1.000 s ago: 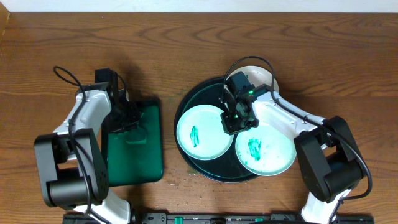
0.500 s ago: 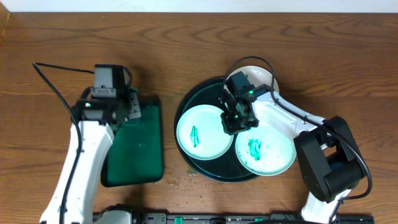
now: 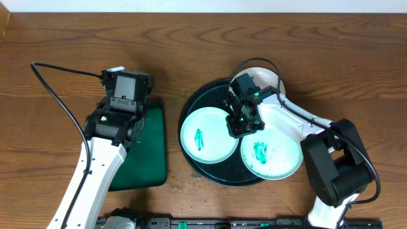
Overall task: Clean dirty plates on tray and stack at the side
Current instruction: 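Grasp the grey-green sponge with the left gripper and lift it, then carry the sponge with the left gripper toward the pale green plate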
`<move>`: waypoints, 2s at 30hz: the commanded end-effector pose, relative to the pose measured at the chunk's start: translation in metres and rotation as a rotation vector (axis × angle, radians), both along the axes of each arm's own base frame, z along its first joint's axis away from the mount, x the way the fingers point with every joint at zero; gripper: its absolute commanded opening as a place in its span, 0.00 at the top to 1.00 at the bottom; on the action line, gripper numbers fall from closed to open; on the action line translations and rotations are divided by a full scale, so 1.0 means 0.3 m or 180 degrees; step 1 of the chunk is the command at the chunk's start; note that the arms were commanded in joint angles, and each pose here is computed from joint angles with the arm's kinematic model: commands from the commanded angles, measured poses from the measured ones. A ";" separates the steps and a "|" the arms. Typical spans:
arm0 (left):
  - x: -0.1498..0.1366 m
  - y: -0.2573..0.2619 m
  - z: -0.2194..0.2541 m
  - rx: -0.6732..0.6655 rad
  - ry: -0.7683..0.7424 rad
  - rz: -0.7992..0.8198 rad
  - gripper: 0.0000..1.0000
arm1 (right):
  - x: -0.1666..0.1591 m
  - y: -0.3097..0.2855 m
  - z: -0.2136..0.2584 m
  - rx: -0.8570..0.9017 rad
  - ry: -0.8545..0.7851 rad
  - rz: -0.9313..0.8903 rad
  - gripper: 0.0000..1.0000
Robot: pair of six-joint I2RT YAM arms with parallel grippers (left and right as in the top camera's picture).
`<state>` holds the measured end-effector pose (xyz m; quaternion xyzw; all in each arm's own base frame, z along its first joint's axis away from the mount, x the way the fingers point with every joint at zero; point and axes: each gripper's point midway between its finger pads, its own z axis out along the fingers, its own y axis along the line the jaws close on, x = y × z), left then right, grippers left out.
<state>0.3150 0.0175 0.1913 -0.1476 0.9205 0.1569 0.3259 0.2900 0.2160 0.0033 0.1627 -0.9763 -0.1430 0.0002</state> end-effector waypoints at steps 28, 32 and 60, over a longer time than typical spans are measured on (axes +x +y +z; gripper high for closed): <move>0.003 0.024 0.038 0.0084 -0.0148 0.0132 0.93 | -0.040 0.005 -0.030 -0.0016 0.0149 0.0076 0.79; 0.003 0.024 0.038 0.0084 -0.0148 0.0132 0.93 | -0.038 0.003 -0.030 -0.0026 0.0150 0.0049 0.99; 0.003 0.024 0.038 0.0084 -0.0149 0.0131 0.93 | -0.029 -0.008 -0.034 -0.0105 0.0133 -0.0083 0.99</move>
